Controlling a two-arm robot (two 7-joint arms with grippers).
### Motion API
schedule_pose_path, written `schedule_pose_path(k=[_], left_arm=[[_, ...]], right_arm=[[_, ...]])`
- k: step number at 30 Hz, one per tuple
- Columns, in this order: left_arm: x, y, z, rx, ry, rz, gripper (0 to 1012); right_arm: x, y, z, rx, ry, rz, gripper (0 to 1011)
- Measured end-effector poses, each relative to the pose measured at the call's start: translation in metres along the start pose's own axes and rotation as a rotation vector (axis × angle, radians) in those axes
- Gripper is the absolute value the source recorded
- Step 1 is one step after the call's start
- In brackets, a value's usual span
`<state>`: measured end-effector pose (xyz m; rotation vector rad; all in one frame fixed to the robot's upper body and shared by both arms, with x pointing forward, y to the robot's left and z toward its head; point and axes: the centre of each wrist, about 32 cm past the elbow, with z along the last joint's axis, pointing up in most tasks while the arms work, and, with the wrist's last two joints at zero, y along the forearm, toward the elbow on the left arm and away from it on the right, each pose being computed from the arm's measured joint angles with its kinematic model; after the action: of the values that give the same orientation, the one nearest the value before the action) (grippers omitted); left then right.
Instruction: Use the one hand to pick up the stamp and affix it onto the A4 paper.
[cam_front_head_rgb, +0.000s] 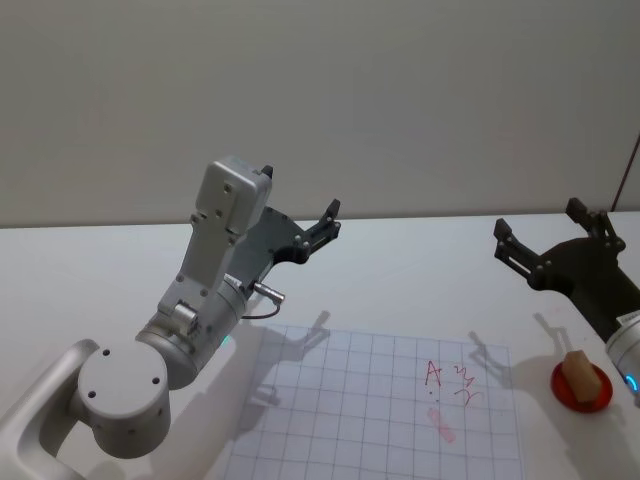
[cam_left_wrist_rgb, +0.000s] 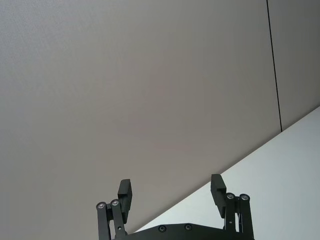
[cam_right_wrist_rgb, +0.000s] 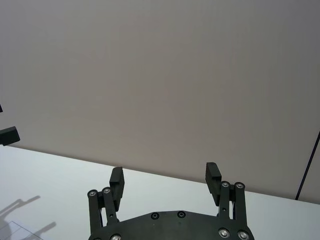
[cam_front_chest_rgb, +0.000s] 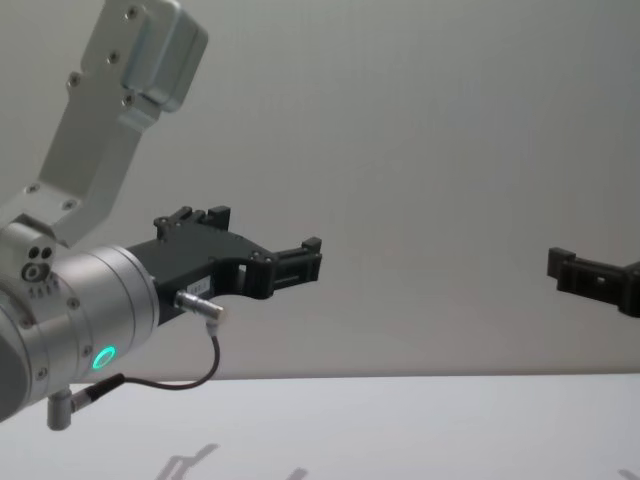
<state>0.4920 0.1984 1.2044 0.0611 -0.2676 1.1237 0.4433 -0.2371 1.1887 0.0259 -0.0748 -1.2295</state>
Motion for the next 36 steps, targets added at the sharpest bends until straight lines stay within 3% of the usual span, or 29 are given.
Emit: schedule_pose_path(k=[36], left_arm=[[0.0,0.0,0.0,0.0,0.0,0.0,1001]], right_arm=[[0.0,0.0,0.0,0.0,0.0,0.0,1001]])
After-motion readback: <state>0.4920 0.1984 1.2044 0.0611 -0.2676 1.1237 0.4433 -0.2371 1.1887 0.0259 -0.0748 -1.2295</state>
